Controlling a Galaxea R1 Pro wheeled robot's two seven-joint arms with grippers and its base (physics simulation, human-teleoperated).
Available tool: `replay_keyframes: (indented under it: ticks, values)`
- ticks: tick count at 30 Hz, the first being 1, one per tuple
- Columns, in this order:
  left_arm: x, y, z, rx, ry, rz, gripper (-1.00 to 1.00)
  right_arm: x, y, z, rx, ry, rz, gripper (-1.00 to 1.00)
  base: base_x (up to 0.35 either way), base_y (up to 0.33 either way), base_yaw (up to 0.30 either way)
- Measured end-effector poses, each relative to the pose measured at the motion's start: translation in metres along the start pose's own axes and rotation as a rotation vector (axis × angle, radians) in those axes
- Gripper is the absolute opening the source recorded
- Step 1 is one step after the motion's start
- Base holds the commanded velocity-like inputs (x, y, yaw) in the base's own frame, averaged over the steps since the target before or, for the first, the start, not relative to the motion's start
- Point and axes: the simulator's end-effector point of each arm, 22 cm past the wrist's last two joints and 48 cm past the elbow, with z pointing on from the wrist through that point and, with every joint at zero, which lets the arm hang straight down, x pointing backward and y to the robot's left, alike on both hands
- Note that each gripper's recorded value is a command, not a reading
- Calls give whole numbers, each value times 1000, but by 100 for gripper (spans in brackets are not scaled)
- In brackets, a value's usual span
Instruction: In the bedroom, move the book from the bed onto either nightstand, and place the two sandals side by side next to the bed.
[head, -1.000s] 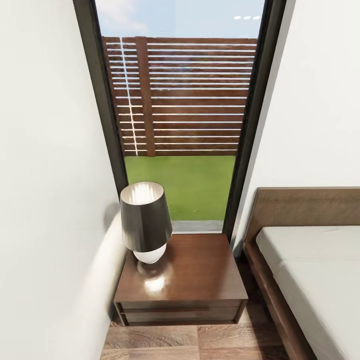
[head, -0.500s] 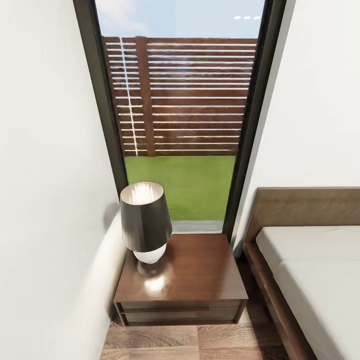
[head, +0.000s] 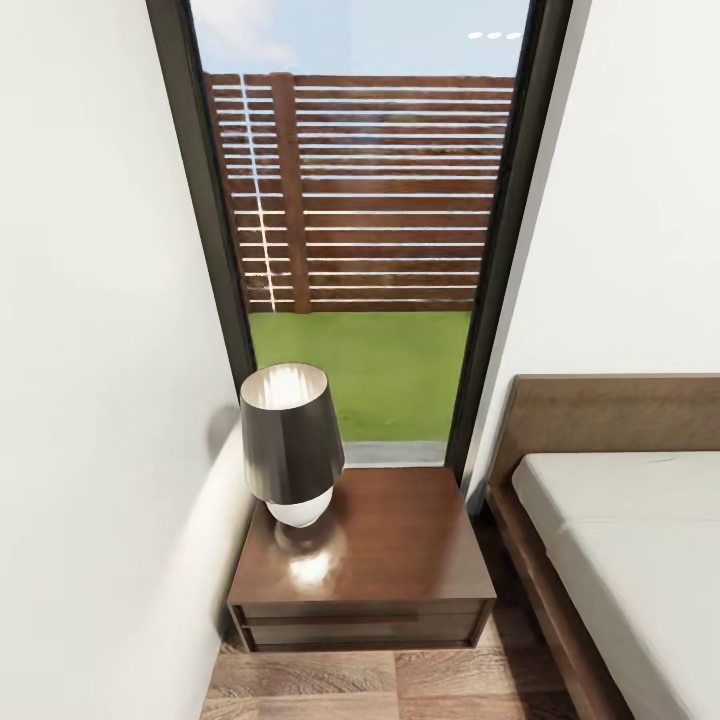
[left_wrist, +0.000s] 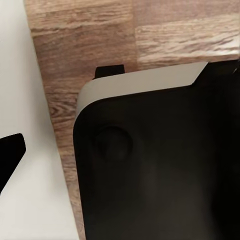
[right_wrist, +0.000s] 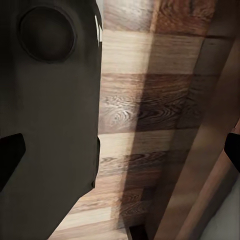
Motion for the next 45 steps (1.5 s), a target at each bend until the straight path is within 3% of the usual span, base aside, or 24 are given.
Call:
replay_keyframes:
  ticks: [28, 45]
  values:
    - [-8, -1, 1, 1, -10, -3, 100, -28, 5, -4, -8, -61, 15, 100, 24, -22, 0]
    - [-30, 6, 3, -13, -38, -13, 100, -70, 15, -13, -25, -148, 42, 100, 1, -1, 0]
